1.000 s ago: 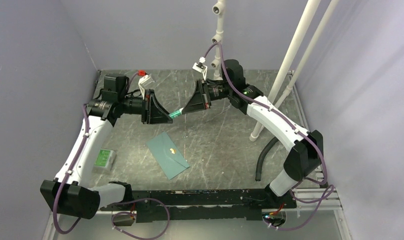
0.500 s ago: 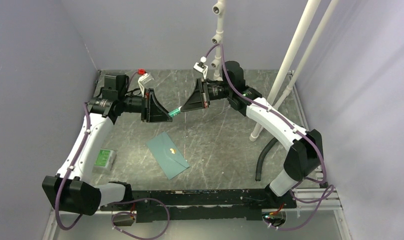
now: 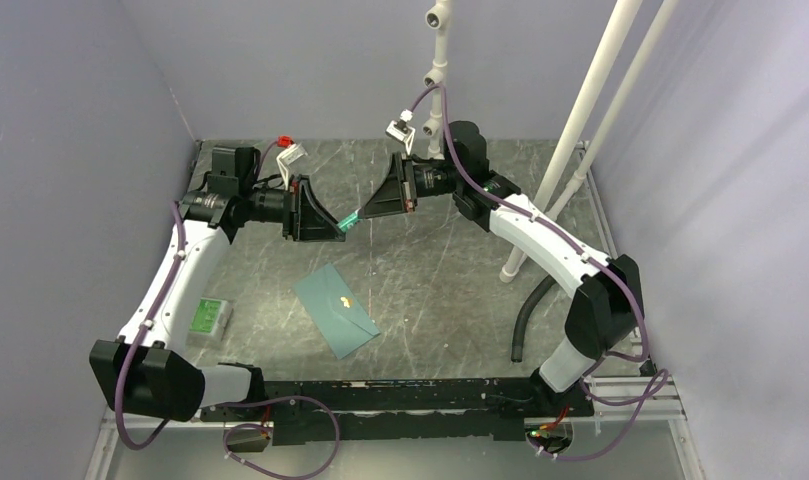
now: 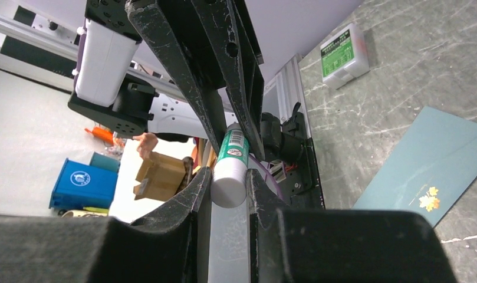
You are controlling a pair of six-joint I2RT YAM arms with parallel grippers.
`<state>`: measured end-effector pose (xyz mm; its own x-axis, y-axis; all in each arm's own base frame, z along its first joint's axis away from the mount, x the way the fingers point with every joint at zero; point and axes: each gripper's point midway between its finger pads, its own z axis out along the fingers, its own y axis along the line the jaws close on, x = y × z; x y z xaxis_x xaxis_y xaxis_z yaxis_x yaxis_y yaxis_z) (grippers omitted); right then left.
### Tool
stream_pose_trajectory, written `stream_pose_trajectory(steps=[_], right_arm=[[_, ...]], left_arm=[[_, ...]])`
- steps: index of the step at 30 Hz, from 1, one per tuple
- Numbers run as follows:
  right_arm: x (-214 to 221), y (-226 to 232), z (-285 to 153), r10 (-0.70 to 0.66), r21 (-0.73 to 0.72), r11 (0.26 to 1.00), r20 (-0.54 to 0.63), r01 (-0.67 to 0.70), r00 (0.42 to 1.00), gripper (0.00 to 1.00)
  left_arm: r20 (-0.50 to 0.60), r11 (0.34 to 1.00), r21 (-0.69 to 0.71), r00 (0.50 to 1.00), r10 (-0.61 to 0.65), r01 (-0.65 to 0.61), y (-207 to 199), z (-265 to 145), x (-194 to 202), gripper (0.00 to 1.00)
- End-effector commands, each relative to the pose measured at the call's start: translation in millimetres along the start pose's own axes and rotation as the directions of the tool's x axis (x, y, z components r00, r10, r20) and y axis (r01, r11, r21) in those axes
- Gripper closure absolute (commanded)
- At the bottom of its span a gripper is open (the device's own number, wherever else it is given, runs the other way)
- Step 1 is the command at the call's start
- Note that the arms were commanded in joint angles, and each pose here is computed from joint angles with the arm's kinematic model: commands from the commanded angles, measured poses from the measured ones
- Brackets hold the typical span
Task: Place the letter into the envelope and seal it
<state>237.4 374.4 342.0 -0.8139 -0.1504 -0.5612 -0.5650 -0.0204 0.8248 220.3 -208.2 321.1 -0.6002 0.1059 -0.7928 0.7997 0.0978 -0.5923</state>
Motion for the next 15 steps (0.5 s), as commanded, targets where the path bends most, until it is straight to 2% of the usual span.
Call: stream_pose_trajectory(steps=[1,3,4,7,9,13,15], right_arm=[[66,11,50,0.087,-0.066,0.993,-0.193,-0.101,0.977,1.00],[44,-1,32,0.089,-0.010,0.996,-0.101,-0.090,0.991,0.96],[33,-3,23,0.066,0.026,0.998,-0.051,-0.065,0.997,0.87],[5,-20,5,0.001,0.183,0.983,0.063,-0.013,0.998,0.45],[-13,-32,-6,-0.045,0.295,0.956,0.121,0.008,0.992,0.30],[-38,-59,-26,-0.122,0.498,0.867,0.227,-0.007,0.966,0.12],[-43,-73,-39,-0.143,0.581,0.812,0.278,-0.048,0.950,0.10]], left_arm=[[0.059,0.930,0.098,0.935,0.349,-0.354,-29,13,-41,0.98],[0.046,0.944,0.043,0.945,0.324,-0.326,-21,12,-36,0.98],[0.041,0.950,0.011,0.950,0.310,-0.311,-18,11,-32,0.98],[0.031,0.968,-0.130,0.975,0.220,-0.214,3,7,-16,0.98],[0.047,0.960,-0.241,0.987,0.155,-0.139,18,2,-7,0.98],[0.148,0.900,-0.436,0.986,0.079,-0.007,51,-10,4,0.97],[0.228,0.867,-0.491,0.973,0.038,0.081,65,-14,6,0.98]])
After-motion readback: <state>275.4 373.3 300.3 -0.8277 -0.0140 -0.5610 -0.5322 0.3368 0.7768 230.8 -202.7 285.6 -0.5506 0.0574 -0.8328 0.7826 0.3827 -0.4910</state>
